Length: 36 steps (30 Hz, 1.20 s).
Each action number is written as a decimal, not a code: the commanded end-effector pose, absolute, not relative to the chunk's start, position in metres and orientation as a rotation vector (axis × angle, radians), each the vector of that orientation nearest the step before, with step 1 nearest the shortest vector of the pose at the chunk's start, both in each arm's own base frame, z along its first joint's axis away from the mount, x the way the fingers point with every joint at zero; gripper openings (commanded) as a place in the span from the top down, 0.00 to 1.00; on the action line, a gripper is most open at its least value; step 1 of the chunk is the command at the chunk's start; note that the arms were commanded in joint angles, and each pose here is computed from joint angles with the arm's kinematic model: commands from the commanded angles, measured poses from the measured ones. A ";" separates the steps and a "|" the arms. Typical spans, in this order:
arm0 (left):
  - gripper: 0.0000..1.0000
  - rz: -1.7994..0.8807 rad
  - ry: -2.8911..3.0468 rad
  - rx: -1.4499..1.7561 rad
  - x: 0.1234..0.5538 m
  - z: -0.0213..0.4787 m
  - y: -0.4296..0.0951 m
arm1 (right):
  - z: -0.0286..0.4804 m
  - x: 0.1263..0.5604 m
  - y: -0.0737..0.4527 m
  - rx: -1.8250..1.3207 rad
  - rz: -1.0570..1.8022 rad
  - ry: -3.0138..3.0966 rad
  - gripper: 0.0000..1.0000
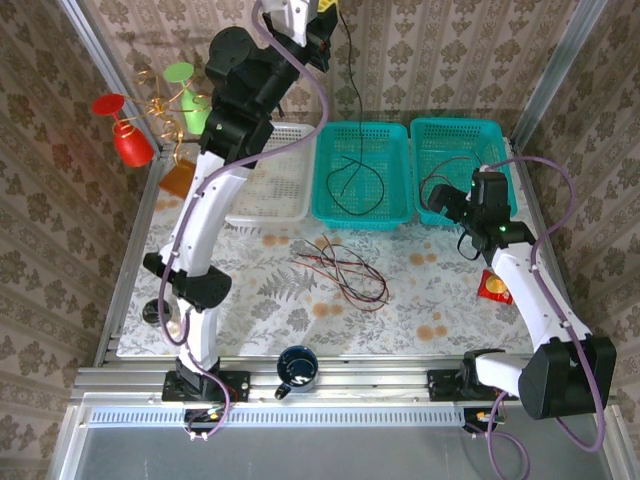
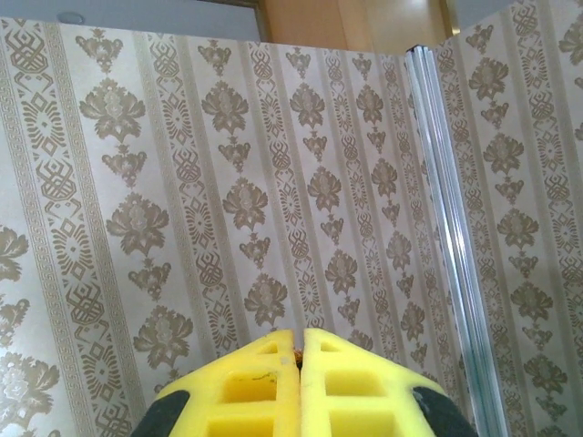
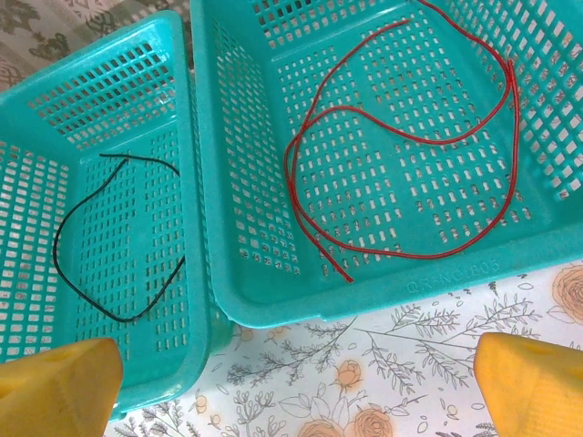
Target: Untangle the cables
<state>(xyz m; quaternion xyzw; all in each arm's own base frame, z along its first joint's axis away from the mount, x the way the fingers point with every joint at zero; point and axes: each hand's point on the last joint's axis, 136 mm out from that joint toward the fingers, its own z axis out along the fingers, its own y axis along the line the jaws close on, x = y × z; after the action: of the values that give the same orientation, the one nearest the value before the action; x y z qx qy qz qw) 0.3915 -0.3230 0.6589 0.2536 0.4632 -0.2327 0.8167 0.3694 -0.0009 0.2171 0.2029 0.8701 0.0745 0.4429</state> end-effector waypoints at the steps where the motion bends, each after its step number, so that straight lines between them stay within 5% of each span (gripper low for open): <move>1: 1.00 -0.472 0.978 0.532 0.411 0.653 -0.316 | 0.227 0.364 -0.003 0.511 0.180 2.128 0.00; 6: 1.00 -0.505 1.152 0.563 0.461 0.574 -0.335 | 0.231 0.363 -0.003 0.503 0.179 2.123 0.00; 12: 1.00 -0.427 1.518 0.622 0.509 0.414 -0.366 | 0.227 0.362 -0.002 0.502 0.184 2.136 0.00; 20: 1.00 -0.425 2.030 0.711 0.510 0.219 -0.391 | 0.223 0.362 -0.002 0.491 0.172 2.155 0.00; 36: 1.00 -0.511 2.391 0.835 0.482 0.099 -0.416 | 0.218 0.359 0.000 0.497 0.189 2.169 0.00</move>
<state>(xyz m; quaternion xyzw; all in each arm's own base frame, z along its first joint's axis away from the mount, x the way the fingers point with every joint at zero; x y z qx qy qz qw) 0.4896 -0.4193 0.1085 0.3163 0.8776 -0.1897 0.3061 0.3656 -0.0004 0.2245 0.1999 0.8666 0.0772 0.4506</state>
